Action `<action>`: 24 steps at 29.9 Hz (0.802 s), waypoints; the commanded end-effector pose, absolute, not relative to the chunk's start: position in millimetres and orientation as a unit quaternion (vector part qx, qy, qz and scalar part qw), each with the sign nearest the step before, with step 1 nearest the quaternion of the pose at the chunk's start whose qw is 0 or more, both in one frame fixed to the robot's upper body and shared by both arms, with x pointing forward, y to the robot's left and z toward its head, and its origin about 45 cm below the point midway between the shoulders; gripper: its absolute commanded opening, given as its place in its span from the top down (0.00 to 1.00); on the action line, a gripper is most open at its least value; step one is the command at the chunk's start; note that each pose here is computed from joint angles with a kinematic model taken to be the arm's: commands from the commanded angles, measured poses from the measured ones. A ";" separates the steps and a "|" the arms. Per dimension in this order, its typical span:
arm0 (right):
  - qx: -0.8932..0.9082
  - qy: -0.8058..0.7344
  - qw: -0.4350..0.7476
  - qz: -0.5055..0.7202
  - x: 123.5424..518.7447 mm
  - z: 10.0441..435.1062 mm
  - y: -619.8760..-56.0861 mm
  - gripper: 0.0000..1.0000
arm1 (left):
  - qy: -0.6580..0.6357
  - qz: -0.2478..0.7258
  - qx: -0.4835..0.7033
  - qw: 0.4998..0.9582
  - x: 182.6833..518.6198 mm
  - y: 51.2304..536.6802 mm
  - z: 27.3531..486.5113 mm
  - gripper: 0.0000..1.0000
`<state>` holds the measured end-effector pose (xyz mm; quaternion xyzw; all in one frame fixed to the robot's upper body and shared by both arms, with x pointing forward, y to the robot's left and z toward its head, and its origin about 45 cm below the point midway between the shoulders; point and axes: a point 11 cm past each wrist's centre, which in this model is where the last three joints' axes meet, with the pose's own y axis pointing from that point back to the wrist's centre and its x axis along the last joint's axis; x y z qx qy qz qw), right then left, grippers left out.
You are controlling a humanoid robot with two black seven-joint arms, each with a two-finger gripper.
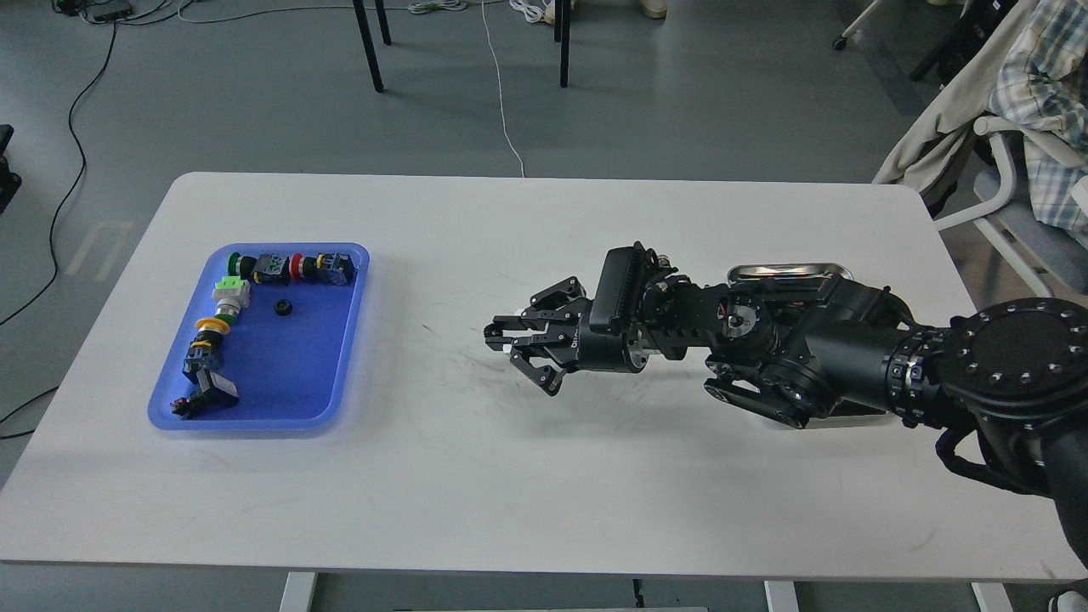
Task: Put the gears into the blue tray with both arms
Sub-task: 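Lift the black part and carry it with the right gripper toward table centre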
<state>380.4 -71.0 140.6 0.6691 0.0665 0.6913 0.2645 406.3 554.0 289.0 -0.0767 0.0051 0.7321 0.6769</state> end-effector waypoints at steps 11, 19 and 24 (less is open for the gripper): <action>0.678 0.081 0.265 0.680 363.4 115.8 -79.1 0.99 | 0.004 0.734 -0.074 0.675 404.2 557.3 290.1 0.01; 0.681 0.074 0.267 0.678 360.2 108.2 -84.0 0.99 | 0.005 0.734 -0.074 0.675 403.7 557.3 289.1 0.01; 0.682 0.073 0.266 0.677 359.0 107.1 -84.1 0.99 | 0.005 0.733 -0.074 0.676 403.9 556.8 288.8 0.01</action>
